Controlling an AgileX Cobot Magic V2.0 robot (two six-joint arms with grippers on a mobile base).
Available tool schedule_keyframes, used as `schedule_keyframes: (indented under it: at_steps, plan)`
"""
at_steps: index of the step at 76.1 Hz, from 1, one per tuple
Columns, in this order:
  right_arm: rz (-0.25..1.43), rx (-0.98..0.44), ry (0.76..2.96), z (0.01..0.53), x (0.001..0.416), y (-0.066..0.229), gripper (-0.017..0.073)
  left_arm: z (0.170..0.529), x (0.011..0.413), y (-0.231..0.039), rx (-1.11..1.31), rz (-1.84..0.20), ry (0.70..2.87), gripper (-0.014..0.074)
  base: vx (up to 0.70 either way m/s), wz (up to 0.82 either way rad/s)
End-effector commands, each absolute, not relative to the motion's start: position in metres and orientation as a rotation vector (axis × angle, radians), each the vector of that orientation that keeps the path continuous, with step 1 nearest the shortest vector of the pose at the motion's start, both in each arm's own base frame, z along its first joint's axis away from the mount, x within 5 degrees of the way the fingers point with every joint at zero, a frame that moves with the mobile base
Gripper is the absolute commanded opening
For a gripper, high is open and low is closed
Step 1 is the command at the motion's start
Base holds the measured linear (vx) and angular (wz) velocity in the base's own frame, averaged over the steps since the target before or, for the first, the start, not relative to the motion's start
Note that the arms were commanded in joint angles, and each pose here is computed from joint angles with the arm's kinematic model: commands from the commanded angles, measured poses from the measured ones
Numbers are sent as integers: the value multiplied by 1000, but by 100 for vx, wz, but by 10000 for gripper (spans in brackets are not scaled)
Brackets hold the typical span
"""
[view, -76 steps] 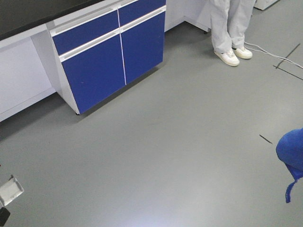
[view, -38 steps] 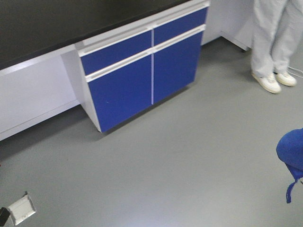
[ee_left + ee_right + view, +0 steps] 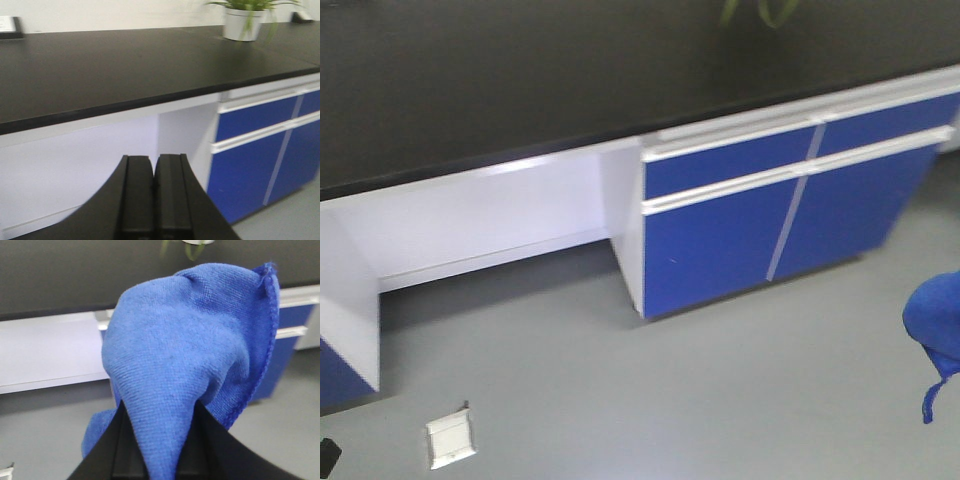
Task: Wipe right workspace with blue cloth
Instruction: 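Drive the base to the other counter holding the cloth in the right gripper, then position the base facing the long black counter, cloth held up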
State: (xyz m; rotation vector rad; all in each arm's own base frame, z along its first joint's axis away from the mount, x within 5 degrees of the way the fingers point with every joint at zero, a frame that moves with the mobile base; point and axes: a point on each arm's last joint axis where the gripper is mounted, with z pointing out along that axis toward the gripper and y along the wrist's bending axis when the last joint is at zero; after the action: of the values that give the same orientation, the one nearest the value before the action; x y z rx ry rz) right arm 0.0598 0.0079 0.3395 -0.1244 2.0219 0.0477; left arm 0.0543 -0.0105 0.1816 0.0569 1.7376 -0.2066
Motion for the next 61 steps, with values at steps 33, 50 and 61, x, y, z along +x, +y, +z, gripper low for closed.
schedule_keyframes:
  at_steps: [33, 50, 61]
  plan:
    - [35, -116, 1926, 354, 63, 7, -3, 197, 54, -10, 46, -219, 1632, -6, 28, 52]
    - [35, -116, 1926, 354, 63, 7, -3, 197, 54, -10, 46, -219, 1632, -6, 29, 24]
    - [35, -116, 1926, 354, 63, 7, -3, 197, 54, -10, 46, -219, 1632, -6, 30, 10]
